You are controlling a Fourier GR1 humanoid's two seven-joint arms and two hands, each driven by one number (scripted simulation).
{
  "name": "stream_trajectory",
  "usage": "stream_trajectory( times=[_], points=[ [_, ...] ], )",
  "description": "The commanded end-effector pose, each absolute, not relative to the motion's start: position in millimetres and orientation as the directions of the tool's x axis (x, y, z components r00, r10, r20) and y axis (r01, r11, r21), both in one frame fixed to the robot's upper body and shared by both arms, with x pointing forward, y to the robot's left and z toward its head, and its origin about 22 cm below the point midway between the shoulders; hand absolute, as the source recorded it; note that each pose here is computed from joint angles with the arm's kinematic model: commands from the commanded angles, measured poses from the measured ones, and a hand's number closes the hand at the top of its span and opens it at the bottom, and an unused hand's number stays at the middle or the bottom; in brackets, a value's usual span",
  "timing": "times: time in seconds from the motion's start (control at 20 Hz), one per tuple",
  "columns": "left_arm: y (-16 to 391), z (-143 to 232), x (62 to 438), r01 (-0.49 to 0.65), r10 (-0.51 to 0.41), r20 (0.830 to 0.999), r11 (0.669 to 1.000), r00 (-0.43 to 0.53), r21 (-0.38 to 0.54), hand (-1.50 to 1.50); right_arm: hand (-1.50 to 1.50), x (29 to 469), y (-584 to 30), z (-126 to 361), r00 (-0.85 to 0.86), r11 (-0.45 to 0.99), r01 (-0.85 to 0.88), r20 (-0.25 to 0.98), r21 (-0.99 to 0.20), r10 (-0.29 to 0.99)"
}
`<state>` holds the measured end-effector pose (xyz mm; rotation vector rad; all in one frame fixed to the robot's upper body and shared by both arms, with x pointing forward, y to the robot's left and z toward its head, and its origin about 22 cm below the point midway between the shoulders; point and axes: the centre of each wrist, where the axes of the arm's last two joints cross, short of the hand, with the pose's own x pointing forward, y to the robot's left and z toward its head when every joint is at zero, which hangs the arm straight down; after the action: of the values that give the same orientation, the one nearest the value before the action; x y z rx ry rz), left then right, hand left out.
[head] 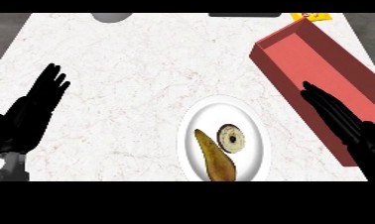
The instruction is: Pick the cupcake from the plate and place it in the cardboard box
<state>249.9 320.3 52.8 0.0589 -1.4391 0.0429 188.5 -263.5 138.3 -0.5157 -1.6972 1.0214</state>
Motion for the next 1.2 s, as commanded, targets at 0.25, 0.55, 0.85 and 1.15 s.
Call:
stream_trajectory(
  times=[0.25,0.55,0.85,1.15],
  points=[
    [320,51,252,-0.042,-0.005,0.993,0.999,0.116,0.01,0.0,-1.5,179,-207,178,-0.189,0.271,-0.309,0.338,-0.912,0.922],
    [314,59,259,-0.037,-0.004,0.992,0.999,0.129,0.009,0.0,-1.5,209,-162,172,-0.107,0.29,-0.442,0.371,-0.849,0.923],
    [324,46,243,-0.052,-0.013,0.989,0.998,0.148,0.021,0.0,-1.5,201,-154,162,-0.075,0.267,-0.479,0.342,-0.836,0.937],
    [330,52,260,-0.061,0.002,0.991,0.998,0.132,0.006,0.0,-1.5,220,-136,150,-0.064,0.246,-0.501,0.319,-0.83,0.946]
  ],
)
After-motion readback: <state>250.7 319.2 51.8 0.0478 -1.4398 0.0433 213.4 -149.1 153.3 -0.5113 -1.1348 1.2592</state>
